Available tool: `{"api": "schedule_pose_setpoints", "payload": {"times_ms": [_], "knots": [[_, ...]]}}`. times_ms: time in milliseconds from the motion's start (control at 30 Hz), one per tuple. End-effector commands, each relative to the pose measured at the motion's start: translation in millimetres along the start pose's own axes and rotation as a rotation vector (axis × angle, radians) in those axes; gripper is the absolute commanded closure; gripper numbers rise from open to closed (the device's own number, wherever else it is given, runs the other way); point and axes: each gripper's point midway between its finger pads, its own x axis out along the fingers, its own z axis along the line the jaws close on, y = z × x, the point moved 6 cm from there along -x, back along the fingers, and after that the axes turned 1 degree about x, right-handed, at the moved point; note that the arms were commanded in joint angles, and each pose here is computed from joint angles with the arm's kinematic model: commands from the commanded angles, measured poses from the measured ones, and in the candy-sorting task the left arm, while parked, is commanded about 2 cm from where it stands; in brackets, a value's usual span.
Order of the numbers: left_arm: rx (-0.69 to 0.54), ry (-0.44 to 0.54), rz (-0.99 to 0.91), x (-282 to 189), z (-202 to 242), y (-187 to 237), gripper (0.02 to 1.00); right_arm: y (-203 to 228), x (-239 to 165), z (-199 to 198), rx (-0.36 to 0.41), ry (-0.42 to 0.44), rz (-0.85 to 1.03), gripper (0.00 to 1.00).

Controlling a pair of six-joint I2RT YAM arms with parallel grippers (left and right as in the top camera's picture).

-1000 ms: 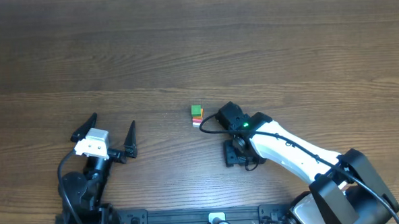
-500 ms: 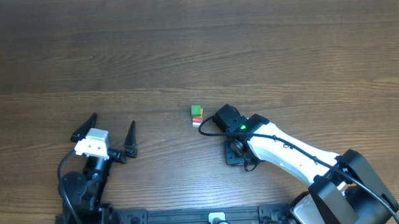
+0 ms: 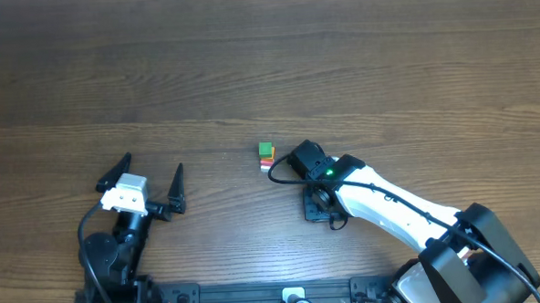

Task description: Stack Cubes

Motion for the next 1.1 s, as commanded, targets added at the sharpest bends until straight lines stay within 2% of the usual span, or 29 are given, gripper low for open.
{"api": "schedule_pose_setpoints", "payload": {"times_ms": [33,167,367,667,1100], "knots": [[0.011,0.006,-0.002,-0.1,-0.4,1.1,0.018,-6.0,-8.5,4.1,-0.001,-0.007,-0.036,0.928],[0.011,0.006,-0.001,-0.1,-0.4,1.2,0.018,-15.8,-27.0,11.3,-0.014,-0.019,-0.054,0.958],[0.011,0.006,-0.002,-0.1,-0.4,1.1,0.018,-40.4,-79.6,26.3,-0.021,-0.034,-0.12,0.998],[0.011,0.006,-0.002,-0.1,-0.4,1.1,0.018,-68.8,-147.7,50.3,-0.007,-0.06,-0.162,0.989],[0.011,0.006,-0.002,-0.1,-0.4,1.1,0.02,-101.6,-153.1,107.9,0.002,-0.054,-0.119,0.989]]}}
